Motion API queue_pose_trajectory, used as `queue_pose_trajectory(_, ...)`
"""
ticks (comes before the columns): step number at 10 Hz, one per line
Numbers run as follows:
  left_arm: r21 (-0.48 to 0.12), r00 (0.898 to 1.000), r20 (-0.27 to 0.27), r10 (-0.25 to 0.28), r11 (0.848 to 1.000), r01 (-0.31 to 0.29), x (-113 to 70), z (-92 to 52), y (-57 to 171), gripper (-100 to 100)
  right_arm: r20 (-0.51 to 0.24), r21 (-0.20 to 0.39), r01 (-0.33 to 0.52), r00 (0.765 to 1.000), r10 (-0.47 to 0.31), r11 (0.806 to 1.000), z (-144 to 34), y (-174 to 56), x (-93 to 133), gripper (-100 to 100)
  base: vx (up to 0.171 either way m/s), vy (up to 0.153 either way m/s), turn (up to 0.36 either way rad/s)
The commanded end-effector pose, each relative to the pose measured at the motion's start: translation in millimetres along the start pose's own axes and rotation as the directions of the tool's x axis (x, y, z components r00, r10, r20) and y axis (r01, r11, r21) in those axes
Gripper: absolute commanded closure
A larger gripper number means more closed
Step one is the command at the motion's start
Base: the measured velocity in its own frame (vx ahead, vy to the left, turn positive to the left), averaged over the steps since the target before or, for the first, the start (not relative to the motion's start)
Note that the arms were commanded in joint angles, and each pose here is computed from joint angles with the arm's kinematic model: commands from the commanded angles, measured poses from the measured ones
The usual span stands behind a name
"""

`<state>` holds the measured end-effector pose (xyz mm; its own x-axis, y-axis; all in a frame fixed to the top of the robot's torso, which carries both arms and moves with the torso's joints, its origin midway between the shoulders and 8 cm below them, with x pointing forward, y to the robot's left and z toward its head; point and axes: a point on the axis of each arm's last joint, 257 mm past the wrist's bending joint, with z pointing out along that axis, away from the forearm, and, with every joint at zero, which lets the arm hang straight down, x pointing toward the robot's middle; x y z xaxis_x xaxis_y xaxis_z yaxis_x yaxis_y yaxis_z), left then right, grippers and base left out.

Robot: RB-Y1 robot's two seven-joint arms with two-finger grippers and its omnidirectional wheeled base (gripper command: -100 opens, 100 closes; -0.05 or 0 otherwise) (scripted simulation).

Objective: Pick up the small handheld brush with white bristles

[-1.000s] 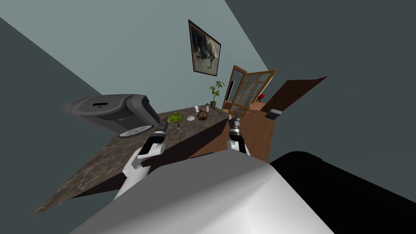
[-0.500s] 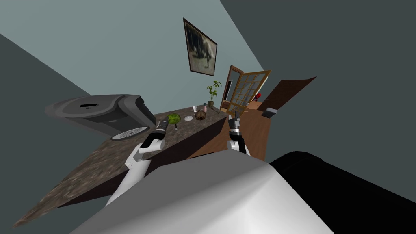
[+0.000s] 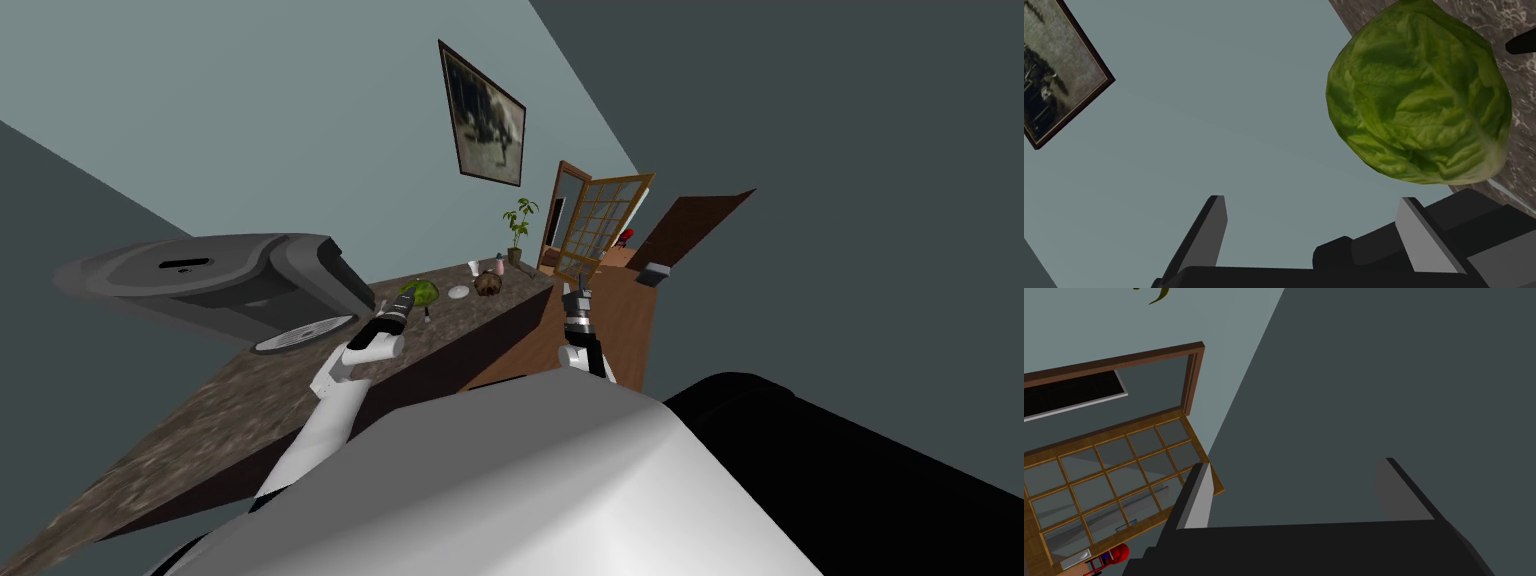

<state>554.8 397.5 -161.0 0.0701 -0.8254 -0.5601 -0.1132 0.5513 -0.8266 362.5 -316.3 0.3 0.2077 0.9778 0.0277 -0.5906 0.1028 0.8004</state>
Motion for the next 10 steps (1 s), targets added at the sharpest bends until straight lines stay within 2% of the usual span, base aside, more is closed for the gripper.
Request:
queue_pose_trajectory(1, -0.045, 1.0, -0.009, 0.01, 0.999, -0.01, -8.6, 13.2, 8.4, -100, 0.0, 0.0, 0.0, 1.0, 0.0, 1.0, 0.0, 0.0, 0.0, 0, -0.025, -0.018, -0.133)
queue_pose_trajectory(2, -0.09, 1.0, -0.024, 0.007, 0.996, -0.009, -4.1, 13.4, 24.1, -100, 0.0, 0.0, 0.0, 1.0, 0.0, 1.0, 0.0, 0.0, 0.0, 0, -0.022, -0.012, -0.061)
queue_pose_trajectory(3, -0.103, 1.0, -0.03, 0.006, 0.995, -0.009, -2.7, 13.0, 27.4, -100, 0.0, 0.0, 0.0, 1.0, 0.0, 1.0, 0.0, 0.0, 0.0, 0, -0.009, -0.005, 0.017)
queue_pose_trajectory(4, -0.135, 0.999, -0.034, 0.008, 0.991, -0.013, -10.2, 25.3, 32.5, -100, 0.0, 0.0, 0.0, 1.0, 0.0, 1.0, 0.0, 0.0, 0.0, 0, -0.016, -0.007, -0.121)
queue_pose_trajectory(5, -0.164, 0.999, -0.045, 0.006, 0.986, -0.013, -7.2, 24.8, 40.9, -100, 0.0, 0.0, 0.0, 1.0, 0.0, 1.0, 0.0, 0.0, 0.0, 0, -0.018, -0.002, -0.068)
queue_pose_trajectory(6, -0.185, 0.999, -0.049, 0.006, 0.983, -0.015, -14.9, 33.5, 40.8, -100, 0.0, 0.0, 0.0, 1.0, 0.0, 1.0, 0.0, 0.0, 0.0, 0, -0.032, -0.004, -0.151)
queue_pose_trajectory(8, -0.243, 0.998, -0.069, -0.003, 0.97, -0.014, -9.3, 34.0, 58.5, -100, 0.0, 0.0, 0.0, 1.0, 0.0, 1.0, 0.0, 0.0, 0.0, 0, -0.018, 0.002, -0.015)
queue_pose_trajectory(9, -0.269, 0.997, -0.073, -0.011, 0.963, -0.009, -16.4, 44.6, 58.1, -100, 0.0, 0.0, 0.0, 1.0, 0.0, 1.0, 0.0, 0.0, 0.0, 0, -0.016, 0.003, -0.093)
queue_pose_trajectory(10, -0.312, 0.996, -0.088, -0.018, 0.95, -0.01, -11.7, 41.7, 73.0, -100, 0.0, 0.0, 0.0, 1.0, 0.0, 1.0, 0.0, 0.0, 0.0, 0, -0.021, 0.008, -0.089)
